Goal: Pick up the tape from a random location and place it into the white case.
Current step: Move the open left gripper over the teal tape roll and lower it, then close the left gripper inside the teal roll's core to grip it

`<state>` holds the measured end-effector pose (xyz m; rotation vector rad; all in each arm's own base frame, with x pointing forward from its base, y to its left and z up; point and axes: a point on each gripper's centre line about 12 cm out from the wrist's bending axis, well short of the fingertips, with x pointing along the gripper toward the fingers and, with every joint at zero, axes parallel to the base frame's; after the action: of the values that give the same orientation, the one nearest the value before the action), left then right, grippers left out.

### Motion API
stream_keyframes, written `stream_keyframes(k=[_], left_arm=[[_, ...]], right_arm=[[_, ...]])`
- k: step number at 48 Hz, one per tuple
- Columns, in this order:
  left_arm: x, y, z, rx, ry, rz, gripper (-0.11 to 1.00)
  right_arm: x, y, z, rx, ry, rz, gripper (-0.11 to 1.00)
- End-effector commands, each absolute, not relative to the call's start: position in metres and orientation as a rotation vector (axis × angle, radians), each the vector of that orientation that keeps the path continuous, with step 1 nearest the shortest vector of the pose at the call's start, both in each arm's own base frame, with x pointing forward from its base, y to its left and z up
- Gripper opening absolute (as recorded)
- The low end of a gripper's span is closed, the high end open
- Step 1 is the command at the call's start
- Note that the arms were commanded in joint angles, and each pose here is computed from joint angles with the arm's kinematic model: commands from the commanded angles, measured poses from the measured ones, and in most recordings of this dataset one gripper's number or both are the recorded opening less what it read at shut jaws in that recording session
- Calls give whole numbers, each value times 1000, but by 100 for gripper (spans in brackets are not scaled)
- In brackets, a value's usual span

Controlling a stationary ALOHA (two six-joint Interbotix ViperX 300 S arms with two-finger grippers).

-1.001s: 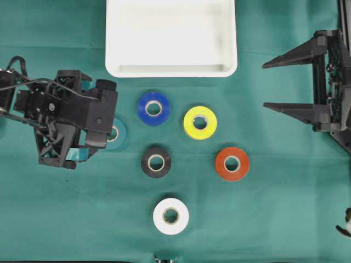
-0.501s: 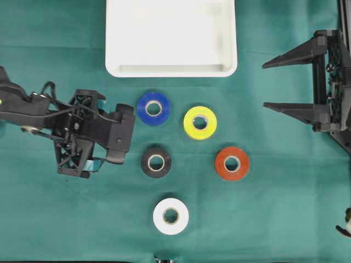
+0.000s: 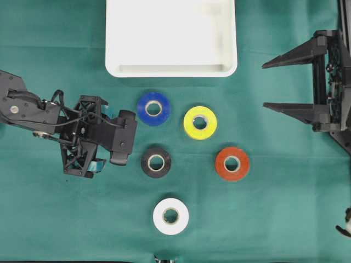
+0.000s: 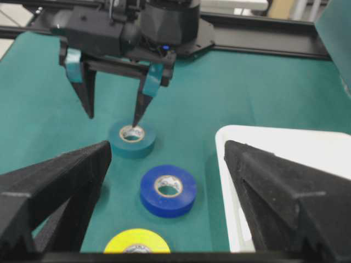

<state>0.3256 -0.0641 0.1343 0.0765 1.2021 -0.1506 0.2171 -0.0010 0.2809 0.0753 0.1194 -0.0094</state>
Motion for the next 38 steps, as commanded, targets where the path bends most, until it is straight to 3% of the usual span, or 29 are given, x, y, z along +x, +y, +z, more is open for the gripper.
stream_keyframes(k=[1, 38], left_arm=[[329, -65, 137, 78, 1174, -154, 99], [331, -57, 113, 65, 1161, -134, 99]], right_arm=[[220, -1, 290, 72, 95, -10, 92], [222, -1, 286, 71, 113, -10, 92]])
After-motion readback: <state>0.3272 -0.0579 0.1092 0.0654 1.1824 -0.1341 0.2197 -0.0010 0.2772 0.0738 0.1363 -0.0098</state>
